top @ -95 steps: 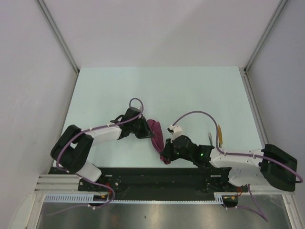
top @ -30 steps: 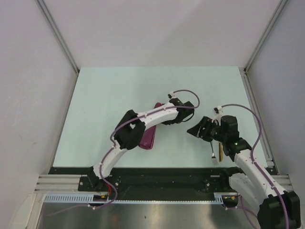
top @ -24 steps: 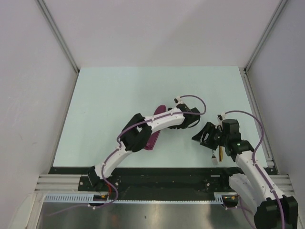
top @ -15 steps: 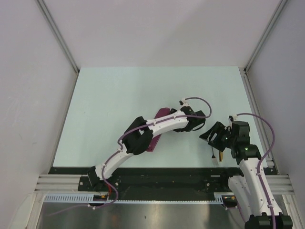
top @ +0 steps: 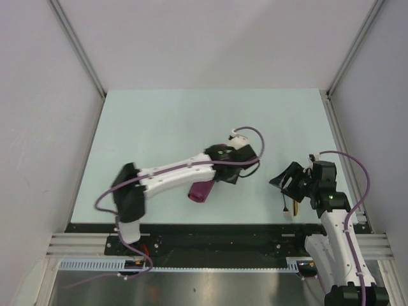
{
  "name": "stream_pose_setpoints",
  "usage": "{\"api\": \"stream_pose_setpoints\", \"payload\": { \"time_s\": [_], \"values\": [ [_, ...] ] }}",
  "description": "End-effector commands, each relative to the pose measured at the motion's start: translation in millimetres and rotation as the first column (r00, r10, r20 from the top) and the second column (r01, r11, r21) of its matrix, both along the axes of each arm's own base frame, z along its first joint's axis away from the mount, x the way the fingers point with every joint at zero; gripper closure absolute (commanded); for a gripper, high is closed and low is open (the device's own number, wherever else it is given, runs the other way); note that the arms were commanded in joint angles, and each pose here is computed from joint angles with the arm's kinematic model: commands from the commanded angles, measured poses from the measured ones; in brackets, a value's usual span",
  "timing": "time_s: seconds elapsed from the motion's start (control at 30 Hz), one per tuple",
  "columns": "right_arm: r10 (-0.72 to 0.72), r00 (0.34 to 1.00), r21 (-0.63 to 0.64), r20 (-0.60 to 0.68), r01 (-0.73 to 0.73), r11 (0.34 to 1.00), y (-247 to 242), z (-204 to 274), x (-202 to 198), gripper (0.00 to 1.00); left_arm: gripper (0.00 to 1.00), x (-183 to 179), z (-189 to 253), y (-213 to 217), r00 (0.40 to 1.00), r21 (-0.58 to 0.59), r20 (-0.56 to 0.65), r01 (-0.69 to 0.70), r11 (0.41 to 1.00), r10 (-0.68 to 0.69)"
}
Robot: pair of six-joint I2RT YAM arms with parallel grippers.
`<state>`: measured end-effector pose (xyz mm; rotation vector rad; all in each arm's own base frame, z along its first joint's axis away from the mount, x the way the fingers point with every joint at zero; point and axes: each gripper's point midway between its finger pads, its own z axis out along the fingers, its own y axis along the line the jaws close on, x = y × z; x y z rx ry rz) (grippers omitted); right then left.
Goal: Fold the napkin into a case and place the utensils inside
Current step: Turn over the smaller rectangle folded napkin at the center of the board, then rotate the smaller rectangle-folded napkin at the center of the board.
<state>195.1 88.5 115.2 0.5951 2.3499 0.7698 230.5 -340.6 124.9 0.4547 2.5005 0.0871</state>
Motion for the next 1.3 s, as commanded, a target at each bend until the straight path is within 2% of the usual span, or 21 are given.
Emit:
{"api": "stream_pose_setpoints", "payload": {
  "time_s": [0.0,0.03,0.07,0.13,0.17,0.2,0.23,0.27,0.3,0.33,0.47,0.5,0.53,0.6,0.63,0.87,1.07,1.17,1.27],
  "values": [
    [0.075,0.99,0.027,0.116,-0.079,0.997,10.0,20.1,20.3,0.29,0.6,-5.8,37.2,13.8,0.999,-0.271,-0.005,0.032,0.962,-0.035],
    [0.108,0.989,0.045,0.1,-0.113,0.993,15.6,14.4,24.5,0.31,0.64,-3.4,21.5,25.8,1.0,-0.299,-0.022,0.011,0.954,-0.019],
    [0.144,0.975,0.042,0.167,-0.153,0.987,20.8,21.6,36.5,0.31,0.72,-5.5,31.4,28.6,0.999,-0.369,-0.019,0.023,0.929,-0.032],
    [0.231,0.944,0.024,0.237,-0.244,0.97,39.6,29.7,52.2,0.32,0.78,-4.6,12.5,35.4,0.997,-0.456,-0.068,0.009,0.89,-0.045],
    [0.264,0.942,0.04,0.207,-0.277,0.96,48.7,20.0,58.9,0.32,0.82,-4.4,15.3,37.8,0.996,-0.495,-0.065,0.016,0.869,-0.055],
    [0.308,0.92,0.048,0.24,-0.329,0.943,62.7,28.2,65.1,0.32,0.84,2.7,13.6,41.7,0.997,-0.524,-0.062,0.009,0.852,-0.049],
    [0.338,0.891,0.051,0.302,-0.37,0.928,75.3,38.8,76.6,0.34,0.9,1.4,4.2,43.3,0.996,-0.543,-0.07,0.013,0.84,-0.06],
    [0.361,0.894,0.076,0.264,-0.393,0.917,86.1,25.7,85.5,0.35,0.93,3.8,4.0,46.3,0.997,-0.55,-0.059,0.016,0.835,-0.058],
    [0.406,0.86,0.075,0.31,-0.448,0.891,105.5,40.6,94.2,0.37,0.96,6.5,-5.5,54.2,0.997,-0.542,-0.063,0.006,0.84,-0.048],
    [0.433,0.835,0.082,0.341,-0.485,0.871,118.6,46.8,104.0,0.43,1.0,9.8,-6.4,53.6,0.997,-0.557,-0.055,0.012,0.83,-0.051],
    [0.518,0.765,0.11,0.382,-0.594,0.797,169.1,52.0,134.5,0.58,1.0,8.5,-20.4,53.6,0.994,-0.606,-0.081,0.009,0.796,-0.073],
    [0.531,0.775,0.137,0.343,-0.601,0.788,178.6,34.4,143.3,0.62,1.0,7.5,-23.7,51.5,0.993,-0.617,-0.079,0.016,0.787,-0.082],
    [0.547,0.744,0.139,0.384,-0.632,0.762,191.5,48.0,152.5,0.68,1.0,4.7,-26.1,49.9,0.992,-0.626,-0.088,0.016,0.779,-0.092],
    [0.565,0.745,0.173,0.356,-0.646,0.743,204.2,31.4,165.0,0.73,1.0,-2.3,-34.8,45.9,0.987,-0.648,-0.112,0.017,0.762,-0.117],
    [0.571,0.724,0.188,0.386,-0.668,0.72,212.3,40.4,172.8,0.77,1.0,-4.5,-39.8,46.2,0.985,-0.648,-0.124,0.009,0.761,-0.118],
    [0.602,0.72,0.267,0.346,-0.69,0.672,223.0,0.5,193.5,0.83,1.0,-24.8,-77.8,52.3,0.972,-0.657,-0.2,-0.038,0.753,-0.126],
    [0.586,0.758,0.316,0.286,-0.652,0.689,209.2,-43.3,195.6,0.87,1.0,-38.1,-99.6,46.4,0.956,-0.671,-0.252,-0.061,0.739,-0.149],
    [0.567,0.774,0.329,0.28,-0.633,0.701,199.2,-54.9,199.2,0.88,1.0,-46.2,-103.6,39.9,0.95,-0.666,-0.264,-0.053,0.744,-0.169],
    [0.565,0.78,0.335,0.271,-0.626,0.704,196.0,-62.1,199.6,0.89,1.0,-56.2,-99.4,32.7,0.94,-0.686,-0.274,-0.044,0.726,-0.202]
  ]
}}
